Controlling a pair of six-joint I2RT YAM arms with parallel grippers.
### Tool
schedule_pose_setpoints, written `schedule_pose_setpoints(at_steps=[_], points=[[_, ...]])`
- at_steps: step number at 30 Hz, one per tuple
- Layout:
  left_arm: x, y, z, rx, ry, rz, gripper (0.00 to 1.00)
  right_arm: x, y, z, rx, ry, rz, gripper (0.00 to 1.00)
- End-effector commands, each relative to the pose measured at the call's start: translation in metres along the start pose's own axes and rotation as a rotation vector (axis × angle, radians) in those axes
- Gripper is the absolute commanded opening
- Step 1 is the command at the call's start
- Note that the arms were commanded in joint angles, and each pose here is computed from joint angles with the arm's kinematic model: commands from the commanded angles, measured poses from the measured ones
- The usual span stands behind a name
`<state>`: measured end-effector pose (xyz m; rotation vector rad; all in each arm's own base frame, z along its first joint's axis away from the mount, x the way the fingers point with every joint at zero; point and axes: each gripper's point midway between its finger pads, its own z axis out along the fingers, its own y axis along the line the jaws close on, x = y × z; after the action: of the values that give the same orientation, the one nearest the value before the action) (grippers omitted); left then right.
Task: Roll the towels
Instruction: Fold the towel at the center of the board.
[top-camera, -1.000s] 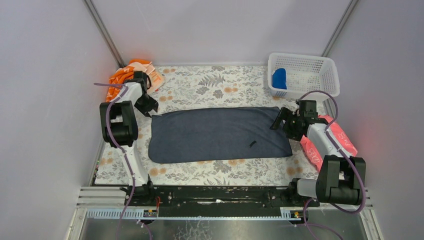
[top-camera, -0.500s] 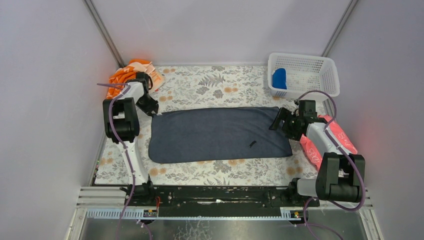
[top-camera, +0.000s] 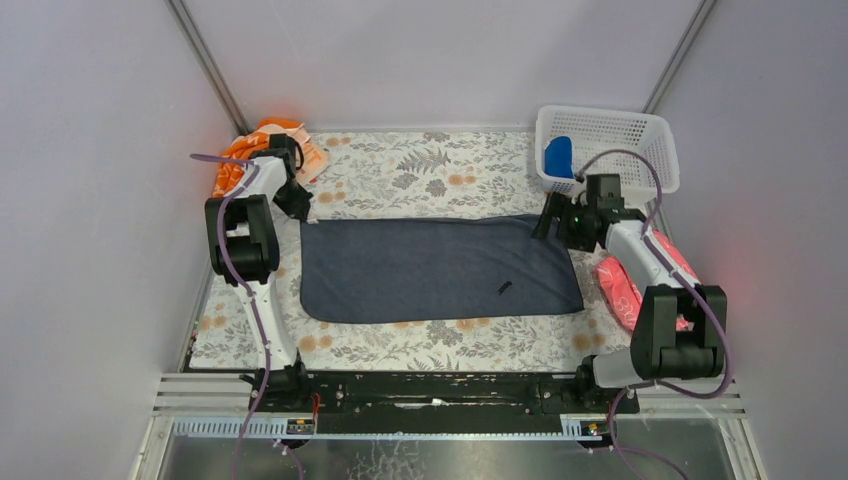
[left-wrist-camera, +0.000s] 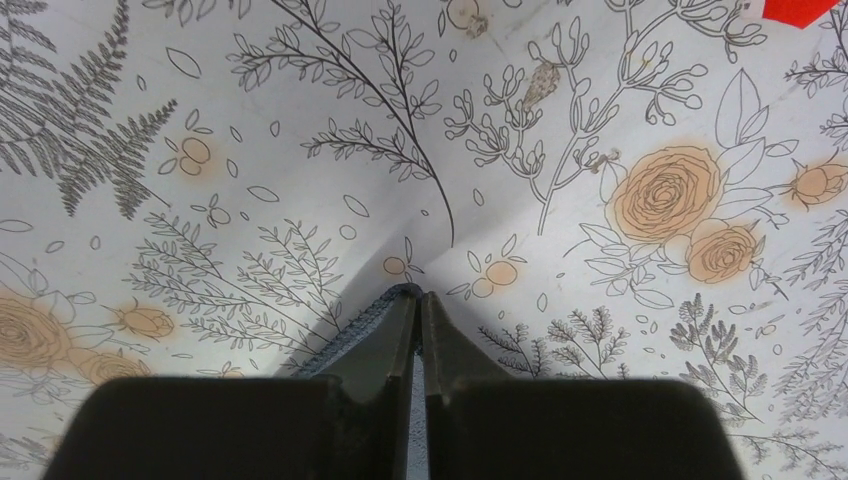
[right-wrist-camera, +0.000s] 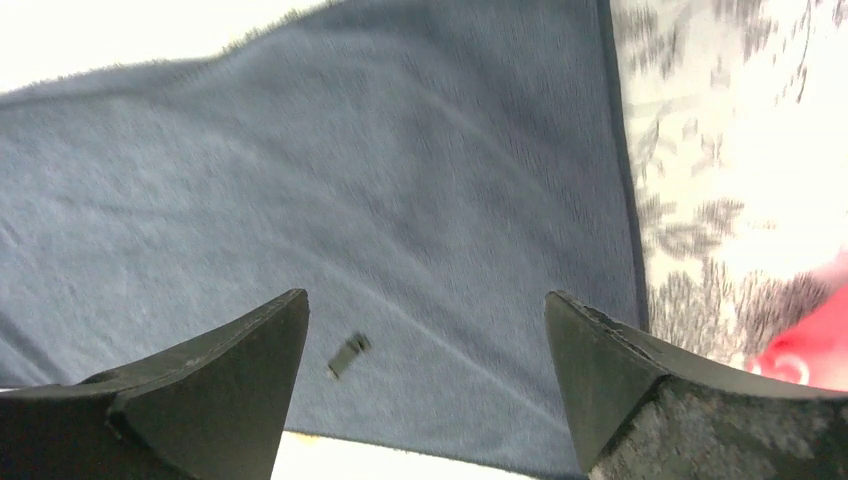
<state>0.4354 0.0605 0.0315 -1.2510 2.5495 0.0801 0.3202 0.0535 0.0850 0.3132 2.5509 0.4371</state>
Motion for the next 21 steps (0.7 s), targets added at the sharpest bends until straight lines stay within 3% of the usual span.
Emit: schedule_pose_setpoints(at_steps=[1,7,12,16,21], points=[[-0.016,0.01,-0.004,-0.046,-0.058,0.053,0.01,-0.052,0.018,0.006,0.03,-0.088,-0.19,0.93],[-0.016,0.011,-0.001,-0.053,-0.056,0.082,0.03,-0.082,0.0,0.039,0.134,-0.05,-0.329,0.84],[-0.014,0.009,0.004,-0.052,-0.043,0.097,0.04,-0.104,-0.012,0.05,0.189,-0.143,-0.495,0.5],[-0.011,0.009,0.006,-0.056,-0.036,0.106,0.04,-0.091,0.002,0.064,0.134,-0.084,-0.509,0.48],[-0.013,0.018,0.004,-0.09,-0.058,0.113,0.04,-0.043,0.0,0.083,0.139,0.071,-0.366,0.49]])
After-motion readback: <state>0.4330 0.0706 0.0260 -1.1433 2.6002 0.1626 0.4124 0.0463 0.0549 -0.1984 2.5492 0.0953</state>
